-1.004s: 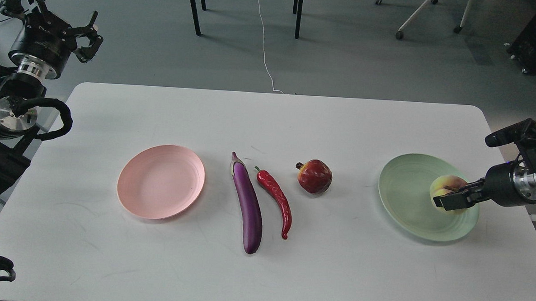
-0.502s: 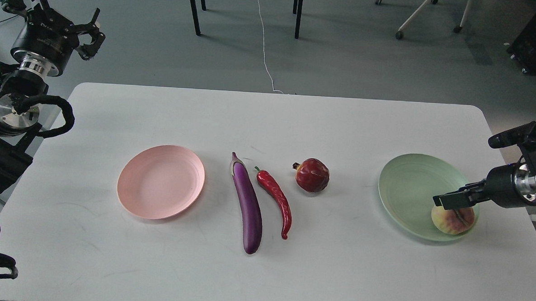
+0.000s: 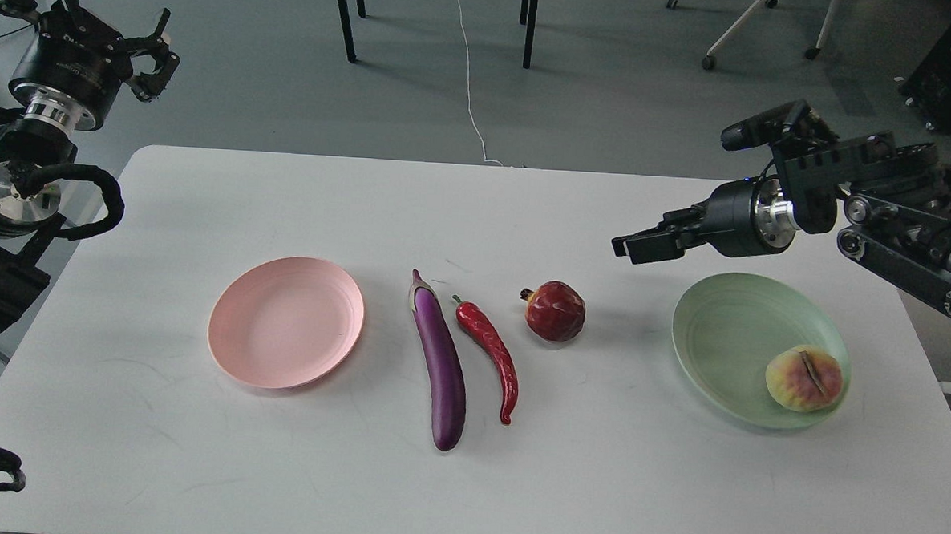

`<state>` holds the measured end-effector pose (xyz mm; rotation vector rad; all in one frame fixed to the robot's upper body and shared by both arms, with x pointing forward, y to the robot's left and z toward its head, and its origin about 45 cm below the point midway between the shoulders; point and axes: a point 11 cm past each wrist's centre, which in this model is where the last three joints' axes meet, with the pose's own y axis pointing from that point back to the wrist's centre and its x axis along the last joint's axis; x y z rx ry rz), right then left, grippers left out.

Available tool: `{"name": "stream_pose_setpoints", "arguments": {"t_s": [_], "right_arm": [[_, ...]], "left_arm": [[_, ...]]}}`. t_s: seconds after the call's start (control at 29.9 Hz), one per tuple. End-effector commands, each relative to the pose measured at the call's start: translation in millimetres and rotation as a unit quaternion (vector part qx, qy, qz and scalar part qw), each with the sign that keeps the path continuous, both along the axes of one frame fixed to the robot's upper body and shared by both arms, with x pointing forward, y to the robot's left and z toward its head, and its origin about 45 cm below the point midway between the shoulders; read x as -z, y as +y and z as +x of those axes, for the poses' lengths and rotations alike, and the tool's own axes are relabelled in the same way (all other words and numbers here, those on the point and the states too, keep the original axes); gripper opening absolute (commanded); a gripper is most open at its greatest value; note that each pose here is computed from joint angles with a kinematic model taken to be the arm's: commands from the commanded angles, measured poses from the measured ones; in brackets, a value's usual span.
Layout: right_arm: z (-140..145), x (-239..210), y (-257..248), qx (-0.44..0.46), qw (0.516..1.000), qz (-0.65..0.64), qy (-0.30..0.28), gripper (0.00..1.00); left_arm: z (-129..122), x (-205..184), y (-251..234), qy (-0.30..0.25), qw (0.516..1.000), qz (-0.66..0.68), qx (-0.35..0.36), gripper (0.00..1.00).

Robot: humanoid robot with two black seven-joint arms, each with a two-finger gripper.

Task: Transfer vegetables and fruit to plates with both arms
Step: 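Release the peach and move the right gripper toward the pomegranate, then grasp the red pomegranate with the right gripper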

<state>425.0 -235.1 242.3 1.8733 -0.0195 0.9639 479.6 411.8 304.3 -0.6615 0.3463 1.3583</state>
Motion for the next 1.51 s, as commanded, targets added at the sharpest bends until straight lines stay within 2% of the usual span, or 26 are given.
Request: {"name": "stream_pose_setpoints", "arguments": {"t_s": [0.0, 0.3, 0.84, 1.34, 1.41, 1.47], "right_arm": [[0.4, 23.3, 39.8, -0.03, 0.999, -0.01, 0.016, 0.98], [-12.8, 42.7, 111.1, -0.093, 0.995, -0.001, 0.033, 0.98], [-6.0, 53.8, 114.4, -0.1, 0.992, -0.072, 0.015, 0.98], [-13.7, 81.7, 96.8, -0.111, 0.984, -0.137, 0.03, 0.98], [-15.6, 84.8, 95.7, -0.111, 0.984, -0.138, 0.034, 0.96], [-17.3, 86.7, 95.4, -0.113, 0.983, -0.138, 0.037, 0.91]], "left_arm": [[-1.4, -1.3, 4.8, 0.0, 1.0, 0.004, -0.003, 0.98], [-2.4, -1.7, 8.3, 0.001, 1.0, 0.006, -0.007, 0.98], [-3.2, -0.8, 9.7, 0.001, 1.0, 0.006, -0.009, 0.98], [-1.5, -3.2, 6.4, -0.003, 1.0, 0.004, -0.006, 0.98], [-1.2, -3.9, 6.3, -0.004, 1.0, 0.003, -0.006, 0.98], [-0.9, -5.0, 6.4, -0.005, 1.0, 0.002, -0.006, 0.98]]}}
